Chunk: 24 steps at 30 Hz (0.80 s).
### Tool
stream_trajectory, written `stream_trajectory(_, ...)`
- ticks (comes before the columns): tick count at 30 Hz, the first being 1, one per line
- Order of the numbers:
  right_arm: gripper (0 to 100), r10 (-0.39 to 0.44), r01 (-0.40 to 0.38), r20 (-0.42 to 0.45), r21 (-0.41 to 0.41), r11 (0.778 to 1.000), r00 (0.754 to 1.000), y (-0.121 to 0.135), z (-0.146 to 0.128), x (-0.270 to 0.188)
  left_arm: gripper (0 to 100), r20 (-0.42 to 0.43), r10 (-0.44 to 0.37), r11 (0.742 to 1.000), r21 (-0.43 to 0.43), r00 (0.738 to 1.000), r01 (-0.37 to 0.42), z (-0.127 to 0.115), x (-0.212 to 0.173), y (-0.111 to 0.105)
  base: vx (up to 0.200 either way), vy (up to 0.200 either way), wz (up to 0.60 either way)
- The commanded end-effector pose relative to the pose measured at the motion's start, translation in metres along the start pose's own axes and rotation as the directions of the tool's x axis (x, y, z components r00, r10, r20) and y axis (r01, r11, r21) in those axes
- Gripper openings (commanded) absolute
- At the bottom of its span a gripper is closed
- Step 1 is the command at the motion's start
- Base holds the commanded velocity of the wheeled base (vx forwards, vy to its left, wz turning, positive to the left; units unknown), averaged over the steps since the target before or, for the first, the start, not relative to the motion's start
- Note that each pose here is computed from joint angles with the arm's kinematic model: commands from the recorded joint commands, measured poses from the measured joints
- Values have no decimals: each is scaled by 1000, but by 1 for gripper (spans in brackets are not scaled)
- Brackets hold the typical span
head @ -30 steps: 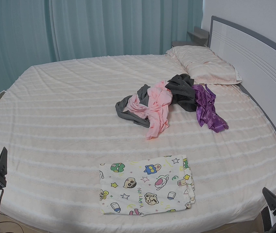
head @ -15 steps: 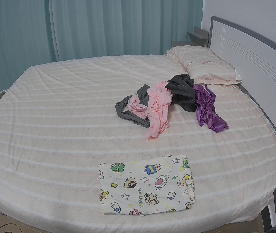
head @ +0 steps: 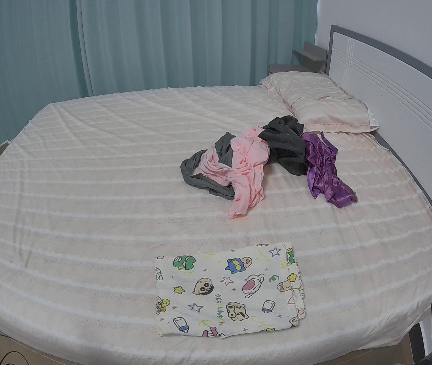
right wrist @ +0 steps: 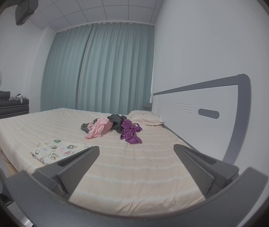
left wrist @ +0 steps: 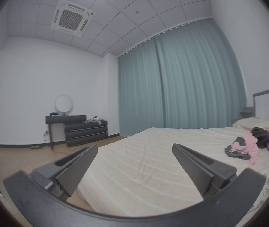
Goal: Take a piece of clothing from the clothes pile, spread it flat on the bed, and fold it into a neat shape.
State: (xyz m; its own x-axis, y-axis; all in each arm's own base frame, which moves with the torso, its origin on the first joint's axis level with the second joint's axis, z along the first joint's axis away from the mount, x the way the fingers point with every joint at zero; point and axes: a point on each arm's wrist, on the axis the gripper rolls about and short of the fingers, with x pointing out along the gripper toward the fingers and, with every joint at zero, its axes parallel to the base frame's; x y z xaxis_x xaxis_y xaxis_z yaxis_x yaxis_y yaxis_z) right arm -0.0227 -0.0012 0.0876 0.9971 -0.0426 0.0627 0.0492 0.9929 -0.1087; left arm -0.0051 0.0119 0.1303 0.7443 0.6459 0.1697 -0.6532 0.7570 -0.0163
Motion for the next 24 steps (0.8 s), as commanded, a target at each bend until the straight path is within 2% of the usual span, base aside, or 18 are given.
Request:
stream_trajectory(1, 100, 14, -14, 8, -9, 1000, 1000, 1, -5, -1, 100, 71, -114, 993, 43, 991, 111, -10, -17, 4, 0, 0, 0)
stream_trajectory(5, 100, 31, -31, 10, -6, 1000, 999, 1, -5, -1, 100, 41, -157, 986, 59, 987, 154, -16, -18, 3, 0, 0, 0)
stream_trajectory(7, 100, 40, -40, 11, -6, 999, 999, 2, -5, -1, 100, 39, -204, 978, 59, 978, 201, -16, -18, 2, 0, 0, 0)
stream_trajectory(11, 100, 153, -153, 20, 12, 988, 988, 4, -5, -1, 100, 13, -310, 950, 50, 951, 309, -21, -20, 0, 0, 0, 0)
stream_trajectory(12, 100, 153, -153, 20, 12, 988, 988, 4, -5, -1, 100, 13, -310, 950, 50, 951, 309, -21, -20, 0, 0, 0, 0)
stream_trajectory(13, 100, 201, -201, 24, 16, 979, 979, 5, -5, -1, 100, -15, -377, 925, 40, 926, 377, -24, -21, -1, 0, 0, 0)
stream_trajectory(16, 100, 219, -220, 22, 18, 975, 975, 6, -5, -1, 100, -42, -466, 885, 3, 884, 466, -28, -22, -3, 0, 0, 0)
stream_trajectory(20, 100, 204, -204, -7, 30, 979, 979, 5, -6, -2, 100, -36, -541, 841, -51, 840, 539, -28, -22, -4, 0, 0, 0)
stream_trajectory(22, 100, 172, -172, -19, 31, 985, 985, 5, -6, -2, 100, -24, -608, 792, -79, 793, 605, -27, -22, -4, 0, 0, 0)
stream_trajectory(23, 100, 172, -172, -19, 31, 985, 985, 5, -6, -2, 100, -24, -608, 792, -79, 793, 605, -27, -22, -4, 0, 0, 0)
stream_trajectory(24, 100, 113, -112, -26, 34, 993, 993, 3, -7, -2, 100, -24, -647, 759, -117, 762, 641, -27, -22, -3, 0, 0, 0)
